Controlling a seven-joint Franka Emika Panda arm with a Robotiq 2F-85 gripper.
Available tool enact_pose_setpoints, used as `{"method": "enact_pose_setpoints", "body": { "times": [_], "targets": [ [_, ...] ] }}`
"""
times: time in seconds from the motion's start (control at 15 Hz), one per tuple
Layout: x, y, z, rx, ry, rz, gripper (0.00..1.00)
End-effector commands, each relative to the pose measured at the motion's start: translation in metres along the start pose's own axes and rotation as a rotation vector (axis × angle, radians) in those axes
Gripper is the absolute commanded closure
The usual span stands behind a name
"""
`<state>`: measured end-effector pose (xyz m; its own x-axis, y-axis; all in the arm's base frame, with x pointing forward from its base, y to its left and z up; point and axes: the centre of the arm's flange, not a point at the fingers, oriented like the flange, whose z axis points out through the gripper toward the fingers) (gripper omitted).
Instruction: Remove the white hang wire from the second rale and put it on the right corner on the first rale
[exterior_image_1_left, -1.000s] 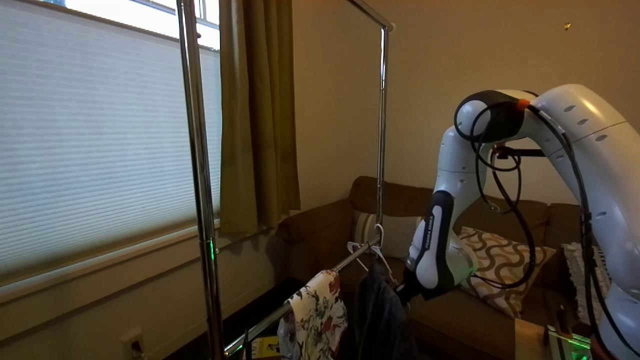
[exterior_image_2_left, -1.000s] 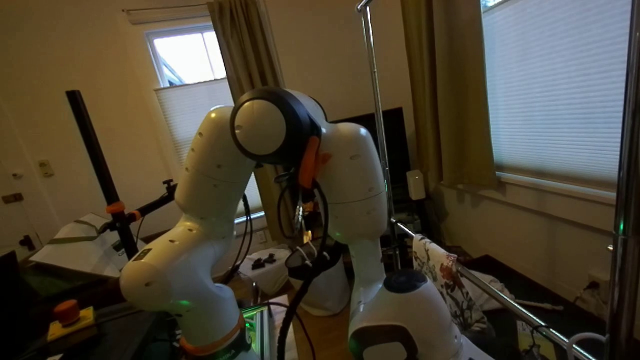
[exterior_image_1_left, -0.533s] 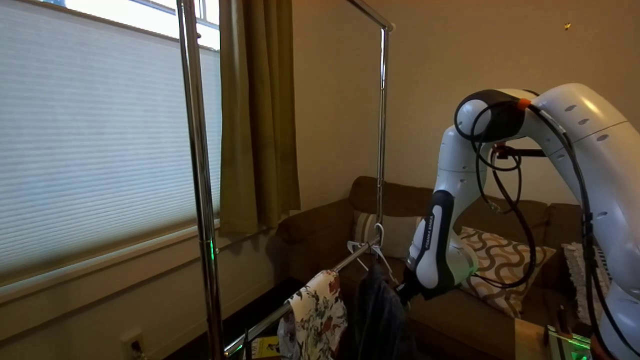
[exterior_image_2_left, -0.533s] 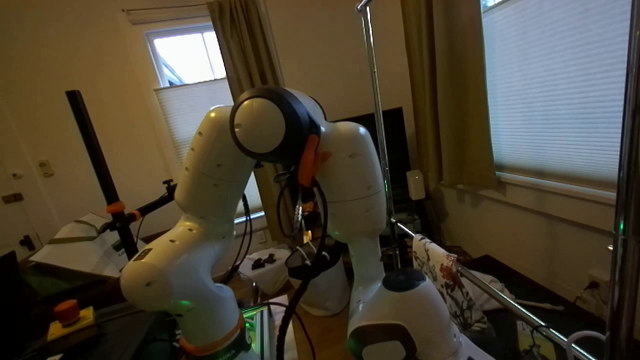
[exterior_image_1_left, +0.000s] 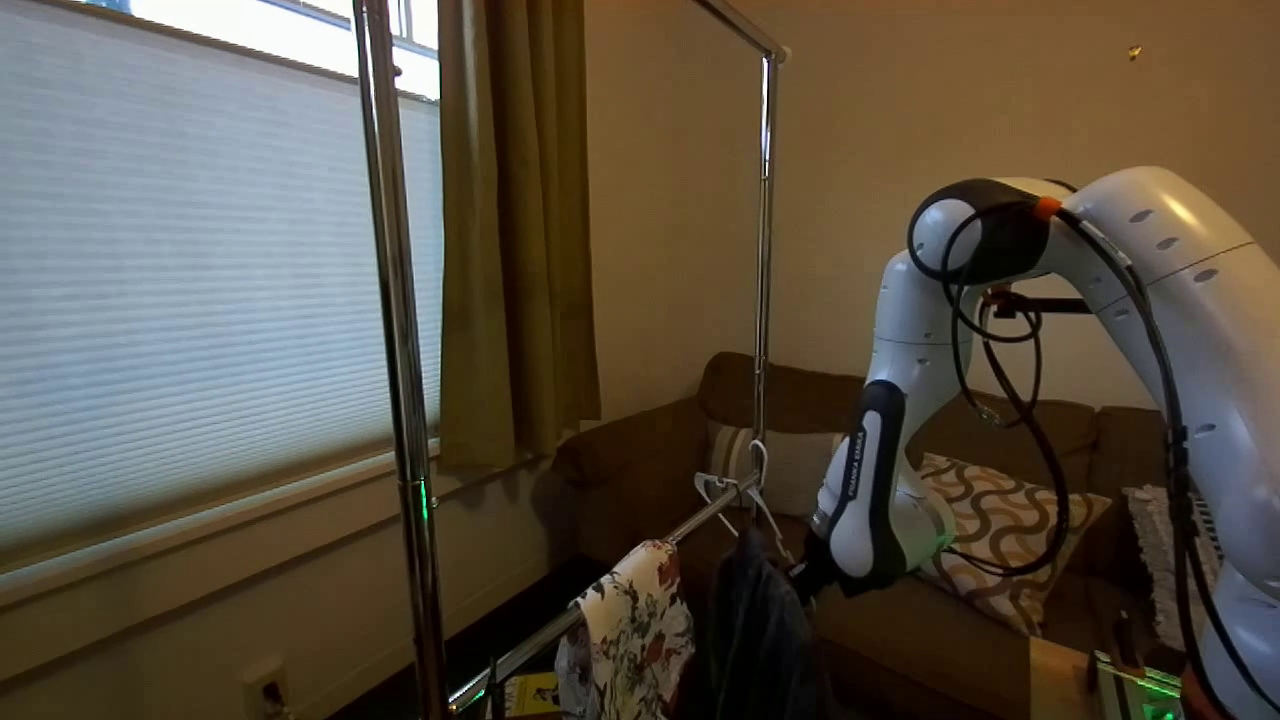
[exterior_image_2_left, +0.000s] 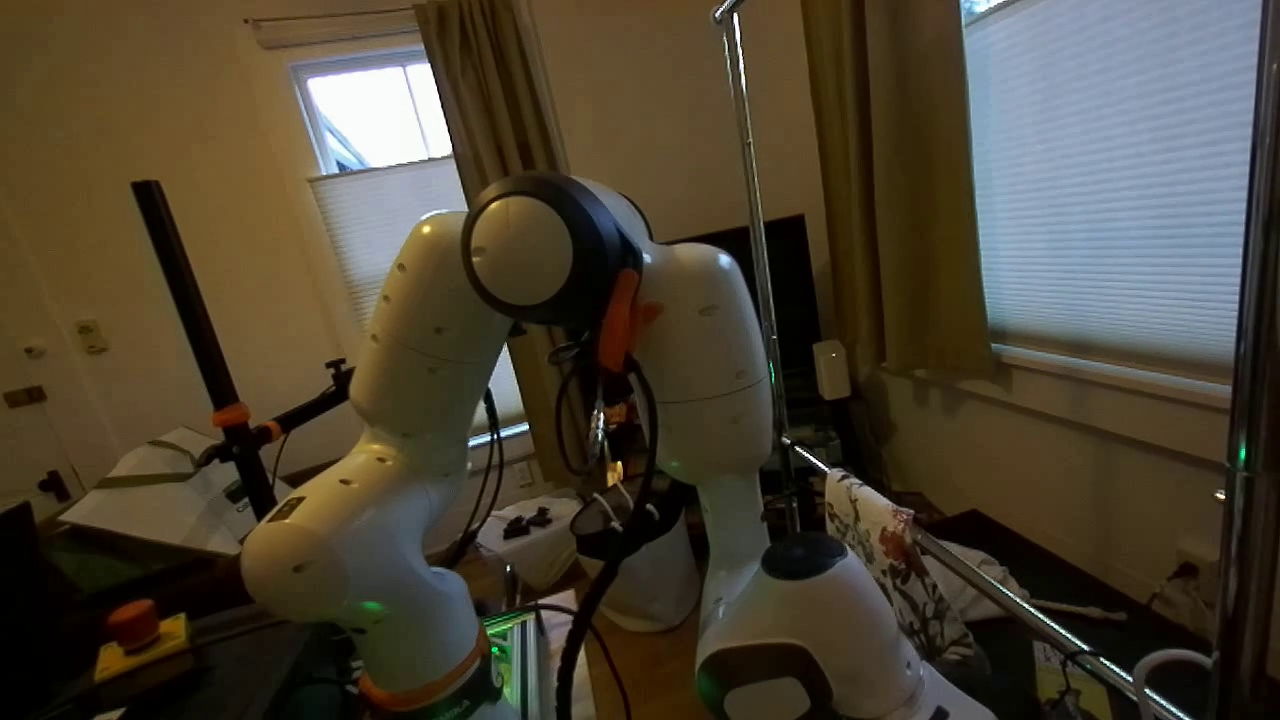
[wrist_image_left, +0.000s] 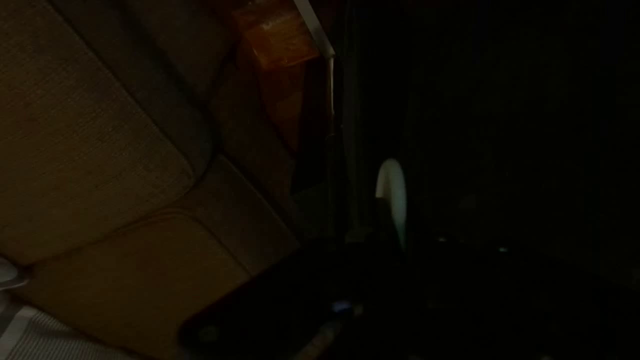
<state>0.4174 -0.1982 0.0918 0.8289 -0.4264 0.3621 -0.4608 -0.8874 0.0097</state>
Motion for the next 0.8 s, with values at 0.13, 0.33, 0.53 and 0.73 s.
{"method": "enact_pose_setpoints", "body": {
  "times": [0.13, 0.33, 0.53, 0.73],
  "targets": [
    [-0.030, -0.004, -0.022, -0.040, 0.086, -0.008, 0.98],
    [-0.059, -0.001, -0.024, -0.070, 0.016, -0.101, 0.98],
    [-0.083, 0.003, -0.030, -0.123, -0.029, -0.155, 0.98],
    [-0.104, 0.009, -0.038, -0.190, -0.061, -0.180, 0.98]
  ]
}}
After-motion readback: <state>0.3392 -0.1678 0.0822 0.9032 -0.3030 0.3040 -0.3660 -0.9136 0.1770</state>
